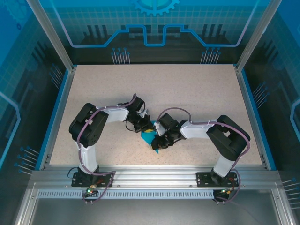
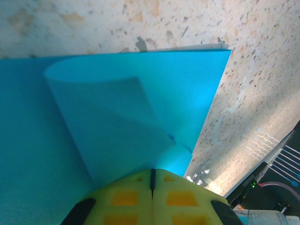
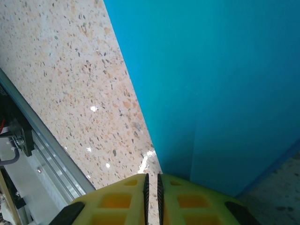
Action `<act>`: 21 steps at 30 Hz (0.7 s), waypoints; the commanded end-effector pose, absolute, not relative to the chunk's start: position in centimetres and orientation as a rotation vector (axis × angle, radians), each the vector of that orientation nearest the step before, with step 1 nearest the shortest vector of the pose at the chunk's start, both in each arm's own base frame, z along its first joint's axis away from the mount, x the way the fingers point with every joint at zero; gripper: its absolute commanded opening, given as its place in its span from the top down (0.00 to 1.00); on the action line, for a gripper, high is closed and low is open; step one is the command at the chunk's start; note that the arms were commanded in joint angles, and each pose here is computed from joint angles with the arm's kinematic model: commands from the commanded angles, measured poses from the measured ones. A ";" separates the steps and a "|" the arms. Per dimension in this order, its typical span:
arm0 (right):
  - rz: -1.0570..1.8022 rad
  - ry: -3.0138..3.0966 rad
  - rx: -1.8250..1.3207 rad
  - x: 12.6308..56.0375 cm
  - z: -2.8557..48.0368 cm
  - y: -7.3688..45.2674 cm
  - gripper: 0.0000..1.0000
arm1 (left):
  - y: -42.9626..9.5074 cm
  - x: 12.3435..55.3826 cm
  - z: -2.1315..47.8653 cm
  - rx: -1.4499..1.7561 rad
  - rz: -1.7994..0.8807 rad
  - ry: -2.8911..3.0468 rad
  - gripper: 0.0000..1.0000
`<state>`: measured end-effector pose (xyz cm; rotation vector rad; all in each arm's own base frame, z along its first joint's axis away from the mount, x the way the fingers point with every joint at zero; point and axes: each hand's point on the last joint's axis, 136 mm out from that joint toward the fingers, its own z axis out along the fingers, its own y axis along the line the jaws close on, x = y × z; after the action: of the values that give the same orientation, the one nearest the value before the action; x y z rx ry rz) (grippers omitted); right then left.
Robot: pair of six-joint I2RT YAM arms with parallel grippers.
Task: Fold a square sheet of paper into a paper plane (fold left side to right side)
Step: Fourth fold the wing at the center of the table.
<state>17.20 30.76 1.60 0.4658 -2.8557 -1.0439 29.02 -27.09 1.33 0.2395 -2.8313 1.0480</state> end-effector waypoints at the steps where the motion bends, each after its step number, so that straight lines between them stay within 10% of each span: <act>1: -0.913 -2.834 0.439 15.3 -0.3 29.3 0.85 | -24.7 26.2 -1.9 0.323 0.819 -2.798 1.00; 21: -0.824 -2.808 0.429 12.2 -0.6 27.4 0.85 | -24.1 26.1 -2.9 0.336 0.758 -2.809 1.00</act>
<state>16.24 29.98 1.15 0.4867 -2.8961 -1.0091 28.56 -27.05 1.26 0.2414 -2.8153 1.0341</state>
